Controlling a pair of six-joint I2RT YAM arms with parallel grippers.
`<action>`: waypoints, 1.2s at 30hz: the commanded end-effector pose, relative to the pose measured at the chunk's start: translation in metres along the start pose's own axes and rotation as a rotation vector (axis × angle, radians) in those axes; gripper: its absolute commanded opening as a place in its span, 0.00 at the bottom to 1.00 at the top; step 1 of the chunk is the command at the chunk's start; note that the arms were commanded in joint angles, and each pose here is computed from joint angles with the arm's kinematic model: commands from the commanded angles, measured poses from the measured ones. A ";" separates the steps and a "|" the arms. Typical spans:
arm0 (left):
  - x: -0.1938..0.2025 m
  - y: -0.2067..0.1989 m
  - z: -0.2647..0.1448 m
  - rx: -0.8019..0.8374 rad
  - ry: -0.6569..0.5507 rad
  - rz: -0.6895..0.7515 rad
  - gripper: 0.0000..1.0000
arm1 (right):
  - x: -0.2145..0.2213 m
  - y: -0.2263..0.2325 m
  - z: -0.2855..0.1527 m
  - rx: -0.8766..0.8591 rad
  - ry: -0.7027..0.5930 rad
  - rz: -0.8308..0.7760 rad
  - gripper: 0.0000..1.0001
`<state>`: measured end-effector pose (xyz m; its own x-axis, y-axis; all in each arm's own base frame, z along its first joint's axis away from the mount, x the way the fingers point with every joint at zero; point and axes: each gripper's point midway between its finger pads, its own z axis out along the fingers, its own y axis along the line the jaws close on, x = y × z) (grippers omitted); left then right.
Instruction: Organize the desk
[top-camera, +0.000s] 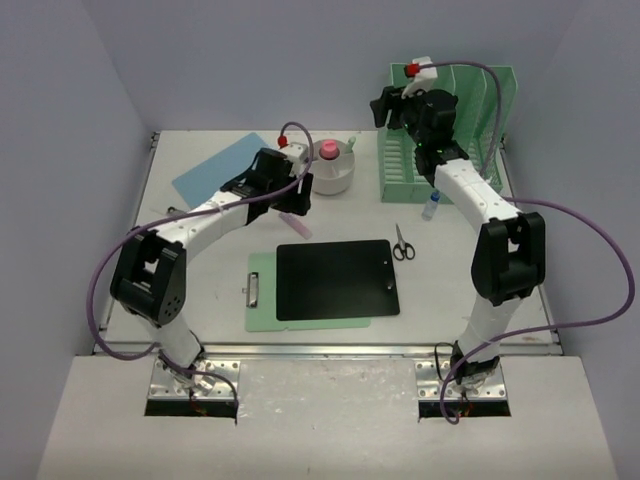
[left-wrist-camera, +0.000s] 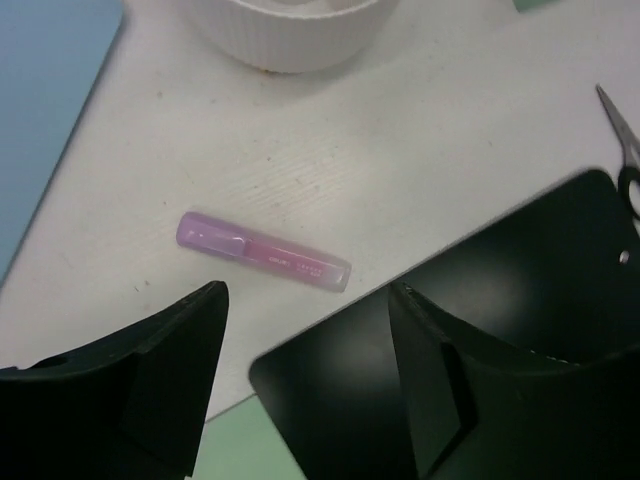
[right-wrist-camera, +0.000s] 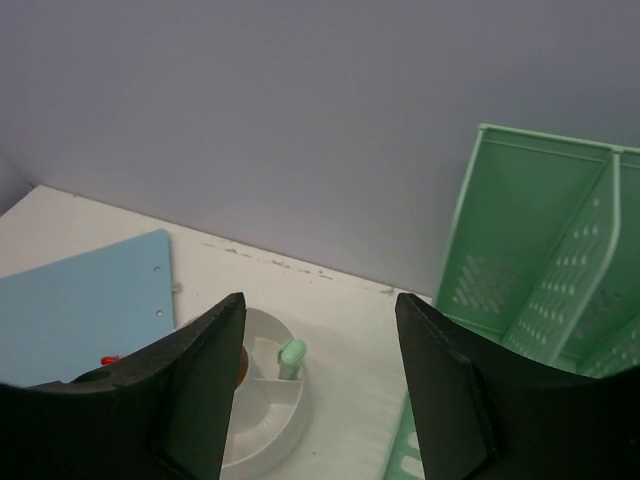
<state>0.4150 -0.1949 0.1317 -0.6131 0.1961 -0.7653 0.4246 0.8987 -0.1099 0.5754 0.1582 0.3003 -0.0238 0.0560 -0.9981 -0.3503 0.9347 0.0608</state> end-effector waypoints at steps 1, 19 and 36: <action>-0.014 0.026 0.012 -0.300 -0.018 -0.384 0.64 | -0.002 -0.022 -0.014 0.041 0.011 -0.033 0.62; 0.048 0.053 0.061 -0.596 0.204 -0.670 0.78 | 0.013 -0.067 -0.066 0.117 0.080 -0.004 0.62; 0.060 0.066 0.095 -0.520 0.286 -0.854 0.63 | 0.017 -0.074 -0.071 0.126 0.090 -0.010 0.61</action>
<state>0.4621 -0.1522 0.0149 -0.7458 -0.5285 -0.4055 -0.5167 0.8432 -0.1486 0.5369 0.0690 0.2506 -0.1812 0.0255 -0.9831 -0.2281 0.9713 0.0673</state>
